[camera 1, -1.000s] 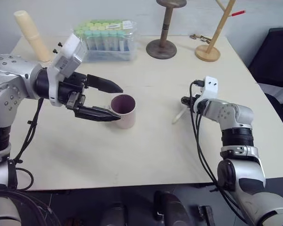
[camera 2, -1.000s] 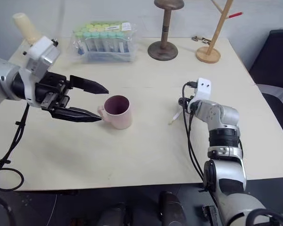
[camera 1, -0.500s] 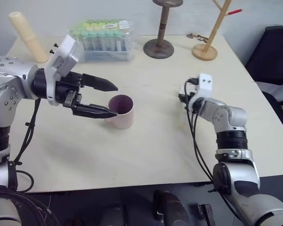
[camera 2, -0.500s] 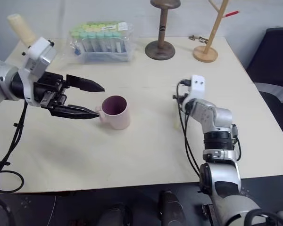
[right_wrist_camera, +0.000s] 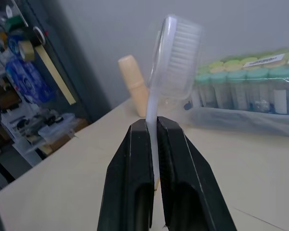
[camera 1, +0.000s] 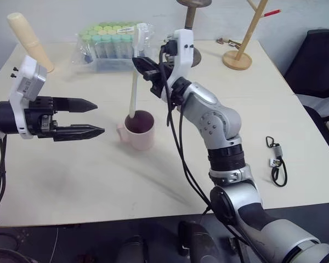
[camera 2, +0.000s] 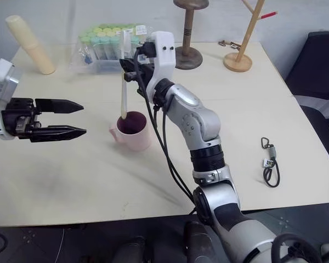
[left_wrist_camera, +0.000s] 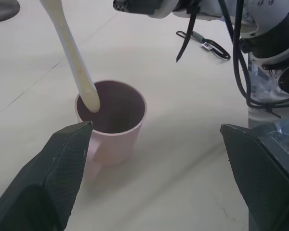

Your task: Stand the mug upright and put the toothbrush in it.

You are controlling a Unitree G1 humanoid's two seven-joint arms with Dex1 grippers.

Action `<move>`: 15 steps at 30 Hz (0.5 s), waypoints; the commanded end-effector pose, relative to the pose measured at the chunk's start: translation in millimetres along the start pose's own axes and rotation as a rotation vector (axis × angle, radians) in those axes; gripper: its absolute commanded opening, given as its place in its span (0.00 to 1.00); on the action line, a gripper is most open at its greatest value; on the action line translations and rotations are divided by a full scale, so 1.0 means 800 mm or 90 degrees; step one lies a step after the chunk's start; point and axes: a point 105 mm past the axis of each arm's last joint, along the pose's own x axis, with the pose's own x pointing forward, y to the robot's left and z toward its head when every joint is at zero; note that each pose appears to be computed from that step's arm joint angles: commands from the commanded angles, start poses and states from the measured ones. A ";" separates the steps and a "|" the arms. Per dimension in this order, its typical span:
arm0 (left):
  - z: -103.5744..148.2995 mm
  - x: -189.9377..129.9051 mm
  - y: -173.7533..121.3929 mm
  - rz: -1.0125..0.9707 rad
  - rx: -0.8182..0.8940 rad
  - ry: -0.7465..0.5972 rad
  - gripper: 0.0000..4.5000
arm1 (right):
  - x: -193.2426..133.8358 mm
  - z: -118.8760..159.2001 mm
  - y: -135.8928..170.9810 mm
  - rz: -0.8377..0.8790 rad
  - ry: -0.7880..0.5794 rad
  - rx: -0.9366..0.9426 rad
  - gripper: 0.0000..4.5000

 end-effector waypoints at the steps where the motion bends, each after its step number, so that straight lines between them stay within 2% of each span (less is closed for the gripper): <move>1: 0.017 -0.009 -0.008 0.024 0.039 -0.020 1.00 | -0.011 0.012 0.015 0.047 -0.025 -0.076 0.00; 5: 0.019 -0.010 -0.004 0.050 0.038 -0.038 1.00 | -0.030 -0.005 0.024 0.082 -0.010 -0.118 0.00; 10: 0.019 -0.005 0.001 0.055 0.041 -0.045 1.00 | -0.039 -0.011 0.023 0.083 -0.004 -0.108 0.32; 15: 0.015 -0.002 0.000 0.029 0.038 -0.043 1.00 | -0.059 0.007 0.010 0.074 -0.003 -0.120 0.68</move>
